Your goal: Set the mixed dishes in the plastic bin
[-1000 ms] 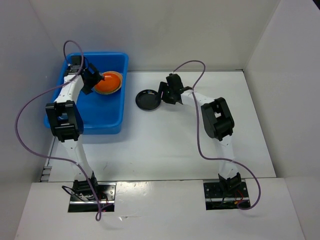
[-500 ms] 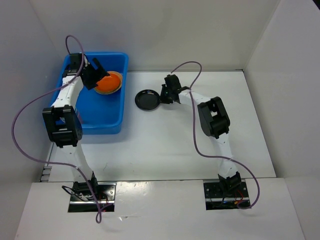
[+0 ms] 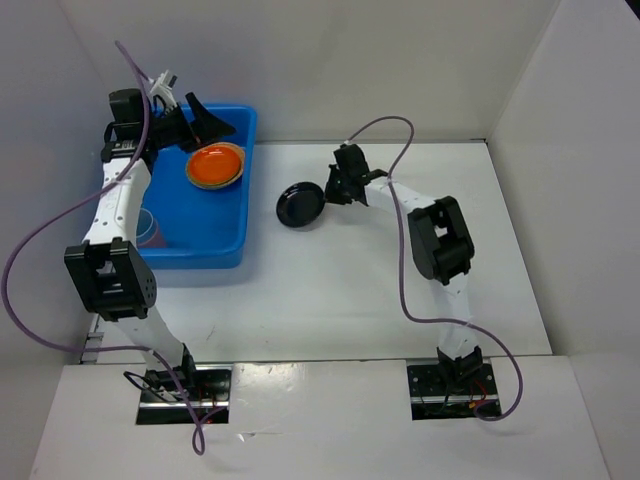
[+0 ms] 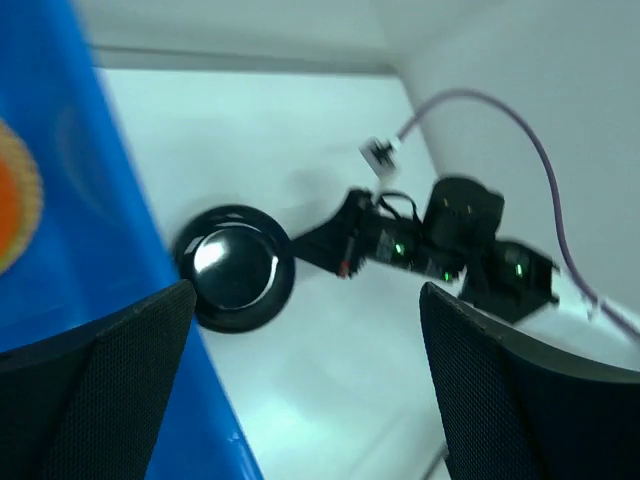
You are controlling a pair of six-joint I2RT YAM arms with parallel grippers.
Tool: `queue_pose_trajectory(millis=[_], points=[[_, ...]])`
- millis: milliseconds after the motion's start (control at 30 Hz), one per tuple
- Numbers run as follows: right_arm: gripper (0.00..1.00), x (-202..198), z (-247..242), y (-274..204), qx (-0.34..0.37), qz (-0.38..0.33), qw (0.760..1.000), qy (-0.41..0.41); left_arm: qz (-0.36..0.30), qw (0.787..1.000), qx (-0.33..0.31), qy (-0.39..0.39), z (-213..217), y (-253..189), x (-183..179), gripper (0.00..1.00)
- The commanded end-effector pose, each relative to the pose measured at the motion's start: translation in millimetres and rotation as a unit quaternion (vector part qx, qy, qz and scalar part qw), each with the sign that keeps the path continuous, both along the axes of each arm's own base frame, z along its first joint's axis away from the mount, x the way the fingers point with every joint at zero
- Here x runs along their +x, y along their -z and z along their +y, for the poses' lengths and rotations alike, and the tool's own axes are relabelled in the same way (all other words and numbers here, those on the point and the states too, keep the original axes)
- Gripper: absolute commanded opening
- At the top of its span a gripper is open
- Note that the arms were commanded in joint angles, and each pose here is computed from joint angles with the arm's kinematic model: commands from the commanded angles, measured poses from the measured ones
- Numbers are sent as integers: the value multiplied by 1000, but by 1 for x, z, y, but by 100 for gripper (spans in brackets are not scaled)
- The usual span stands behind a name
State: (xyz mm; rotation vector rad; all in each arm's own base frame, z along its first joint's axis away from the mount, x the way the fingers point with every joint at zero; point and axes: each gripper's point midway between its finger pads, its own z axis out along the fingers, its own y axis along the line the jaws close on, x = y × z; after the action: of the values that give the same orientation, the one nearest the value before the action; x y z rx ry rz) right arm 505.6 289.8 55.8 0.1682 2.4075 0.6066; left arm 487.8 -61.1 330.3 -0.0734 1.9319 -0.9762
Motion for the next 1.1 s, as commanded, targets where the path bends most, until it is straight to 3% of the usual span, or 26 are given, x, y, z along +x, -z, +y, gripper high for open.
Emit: queue_pose_trajectory(millis=[0, 67, 200, 467, 867, 1033, 1067], points=[[0, 2, -18, -103, 2, -104, 995, 9, -36, 982, -35, 181, -51, -1, -30, 99], [0, -7, -23, -136, 11, -133, 991, 7, -35, 966, -59, 251, -71, -1, -44, 99], [0, -20, -32, -182, 20, -177, 984, 7, -36, 959, -47, 279, -88, 8, -45, 99], [0, -50, -38, -249, 45, -237, 970, 3, -22, 966, -35, 256, -89, 29, -28, 100], [0, -64, -15, -257, 61, -242, 968, -29, -5, 949, -50, 313, -141, 48, -24, 100], [0, -65, -8, -262, 67, -246, 966, -37, 11, 945, -51, 324, -151, 56, -26, 94], [0, -64, -8, -264, 69, -250, 965, -36, 11, 945, -49, 325, -151, 60, -25, 89]])
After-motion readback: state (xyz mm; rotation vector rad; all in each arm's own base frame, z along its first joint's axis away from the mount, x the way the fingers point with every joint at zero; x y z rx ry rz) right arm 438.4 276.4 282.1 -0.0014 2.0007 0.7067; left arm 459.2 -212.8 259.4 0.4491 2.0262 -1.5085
